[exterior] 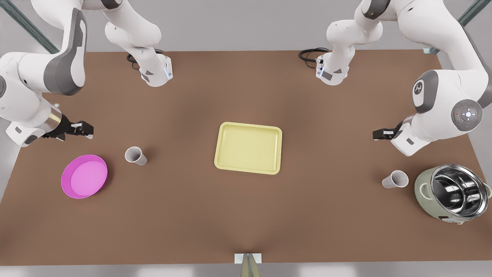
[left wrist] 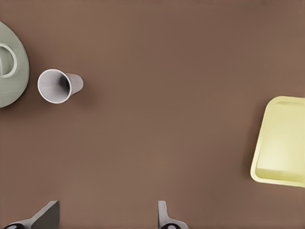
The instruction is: Use both arms to respectively pick up the white IKEA cups from the middle-left and middle-right positions, then place the white IKEA cups onto the middle-middle tray, ensuring that the cups remain upright and do not tip over
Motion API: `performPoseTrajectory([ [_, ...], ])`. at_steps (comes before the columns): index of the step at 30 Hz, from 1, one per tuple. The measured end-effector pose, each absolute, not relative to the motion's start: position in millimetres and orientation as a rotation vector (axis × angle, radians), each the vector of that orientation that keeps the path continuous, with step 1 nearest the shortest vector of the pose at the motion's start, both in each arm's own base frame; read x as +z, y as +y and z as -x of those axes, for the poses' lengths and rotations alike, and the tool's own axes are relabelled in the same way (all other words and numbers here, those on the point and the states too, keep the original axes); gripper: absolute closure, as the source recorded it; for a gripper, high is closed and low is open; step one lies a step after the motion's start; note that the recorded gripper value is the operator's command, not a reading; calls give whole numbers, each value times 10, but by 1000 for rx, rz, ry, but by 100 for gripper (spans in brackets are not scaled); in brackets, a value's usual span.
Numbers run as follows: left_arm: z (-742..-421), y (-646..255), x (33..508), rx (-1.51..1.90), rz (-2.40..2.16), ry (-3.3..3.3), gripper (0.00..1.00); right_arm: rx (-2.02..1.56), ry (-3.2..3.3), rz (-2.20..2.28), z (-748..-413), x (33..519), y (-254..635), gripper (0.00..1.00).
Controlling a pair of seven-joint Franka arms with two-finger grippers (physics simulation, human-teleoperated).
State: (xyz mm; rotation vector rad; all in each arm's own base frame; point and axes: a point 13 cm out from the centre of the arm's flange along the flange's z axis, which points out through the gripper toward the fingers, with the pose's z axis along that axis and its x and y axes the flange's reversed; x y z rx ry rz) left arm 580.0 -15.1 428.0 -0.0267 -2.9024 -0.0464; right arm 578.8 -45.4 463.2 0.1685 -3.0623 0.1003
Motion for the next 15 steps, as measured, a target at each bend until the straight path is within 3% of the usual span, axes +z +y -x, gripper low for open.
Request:
performPoseTrajectory([
  [3, -5827, -138, 4219, -48, 21, -2898, 0, 96, -3055, -187, -5780, 4614, -428, 0],
  [10, -6477, 825, 2549, -31, -142, -2883, 0, 63, -2933, -249, -5760, 3661, -268, 0],
  [15, -6802, 1176, 1932, -56, -121, -2982, 0, 44, -2926, -248, -5703, 3204, -293, 0],
])
